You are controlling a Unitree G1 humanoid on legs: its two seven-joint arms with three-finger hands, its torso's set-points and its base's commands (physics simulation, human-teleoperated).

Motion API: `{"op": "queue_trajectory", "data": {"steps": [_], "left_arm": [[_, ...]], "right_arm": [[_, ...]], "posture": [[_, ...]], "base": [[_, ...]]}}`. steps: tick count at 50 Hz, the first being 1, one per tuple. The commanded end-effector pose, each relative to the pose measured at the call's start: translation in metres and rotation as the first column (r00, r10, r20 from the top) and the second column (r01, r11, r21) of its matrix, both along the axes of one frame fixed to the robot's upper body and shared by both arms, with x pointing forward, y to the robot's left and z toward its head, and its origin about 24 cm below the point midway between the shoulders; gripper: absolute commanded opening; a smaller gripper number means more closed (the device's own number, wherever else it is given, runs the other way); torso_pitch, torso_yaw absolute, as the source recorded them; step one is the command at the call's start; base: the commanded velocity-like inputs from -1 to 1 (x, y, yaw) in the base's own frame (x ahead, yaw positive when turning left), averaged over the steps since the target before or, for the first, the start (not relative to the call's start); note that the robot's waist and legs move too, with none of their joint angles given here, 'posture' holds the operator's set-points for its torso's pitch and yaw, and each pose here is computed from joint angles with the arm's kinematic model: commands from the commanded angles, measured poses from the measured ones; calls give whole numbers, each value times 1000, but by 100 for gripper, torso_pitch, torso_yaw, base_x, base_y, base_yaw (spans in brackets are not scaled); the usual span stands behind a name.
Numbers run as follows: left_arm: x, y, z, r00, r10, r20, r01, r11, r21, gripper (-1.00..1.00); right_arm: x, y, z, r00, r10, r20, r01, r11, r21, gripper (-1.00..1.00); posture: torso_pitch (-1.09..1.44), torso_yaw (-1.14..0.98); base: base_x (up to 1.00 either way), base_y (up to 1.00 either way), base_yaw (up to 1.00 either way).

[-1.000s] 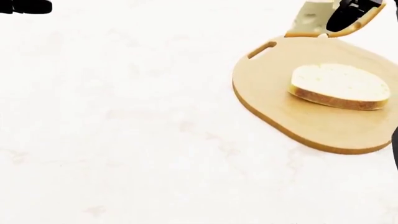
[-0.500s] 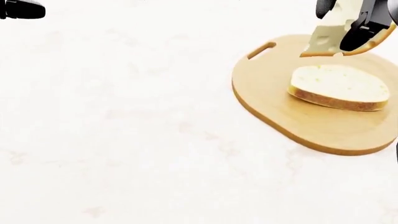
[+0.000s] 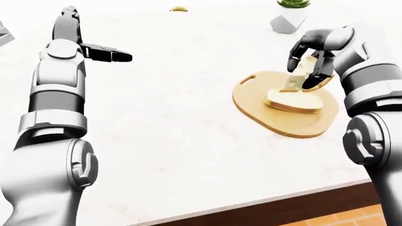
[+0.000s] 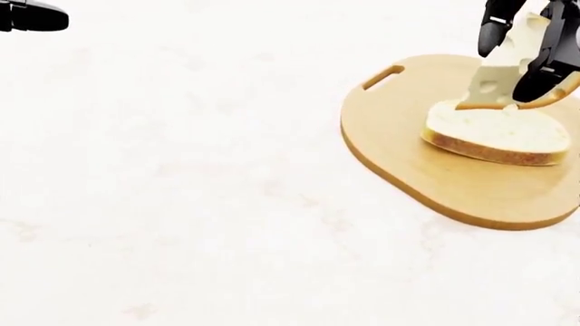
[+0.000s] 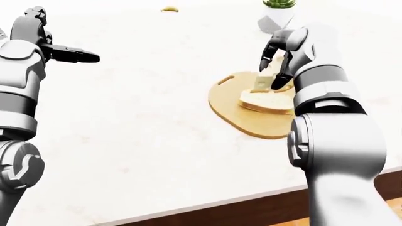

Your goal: Pick up the wedge of cheese and place it on the slice of bread to prepare a simple cheese on bread dish.

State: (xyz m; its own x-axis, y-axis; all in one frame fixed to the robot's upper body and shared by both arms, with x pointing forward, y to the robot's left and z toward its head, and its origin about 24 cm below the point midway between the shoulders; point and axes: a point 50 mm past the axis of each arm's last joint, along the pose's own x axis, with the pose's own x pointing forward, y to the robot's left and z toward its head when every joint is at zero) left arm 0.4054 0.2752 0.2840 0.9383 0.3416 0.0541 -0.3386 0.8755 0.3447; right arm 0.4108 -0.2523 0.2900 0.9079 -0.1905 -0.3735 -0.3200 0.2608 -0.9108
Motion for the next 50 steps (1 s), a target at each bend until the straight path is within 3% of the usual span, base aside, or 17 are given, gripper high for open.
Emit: {"op": "queue_trajectory", "data": {"steps": [1, 21, 22, 41, 47, 50], "left_arm": [[-4, -2, 29, 994, -8, 107, 5, 1000, 27, 100], [-4, -3, 29, 994, -7, 105, 4, 999, 31, 100], [-4, -2, 29, 994, -6, 105, 3, 1000, 31, 100], [-5, 1, 28, 995, -1, 104, -2, 1000, 28, 100], [-5, -1, 30, 995, -5, 104, 2, 1000, 26, 100], [-6, -3, 34, 994, -10, 105, 8, 1000, 26, 100]], "right_arm": [[-3, 3, 27, 995, 13, 98, -11, 1000, -19, -100], [1, 3, 6, 998, 6, 60, -6, 1000, -3, -100], [1, 3, 6, 998, 3, 56, -2, 1000, -2, 100], [1, 4, 10, 997, -5, 74, 5, 1000, 2, 100], [-2, 5, 30, 992, 11, 128, -19, 998, 62, 100], [-4, 10, 41, 985, 27, 169, -50, 990, 132, 100]], "posture": [[0, 0], [0, 0], [0, 0], [0, 0], [0, 0], [0, 0]], "base": [[0, 0, 0], [0, 0, 0], [0, 0, 0], [0, 0, 0], [0, 0, 0], [0, 0, 0]]}}
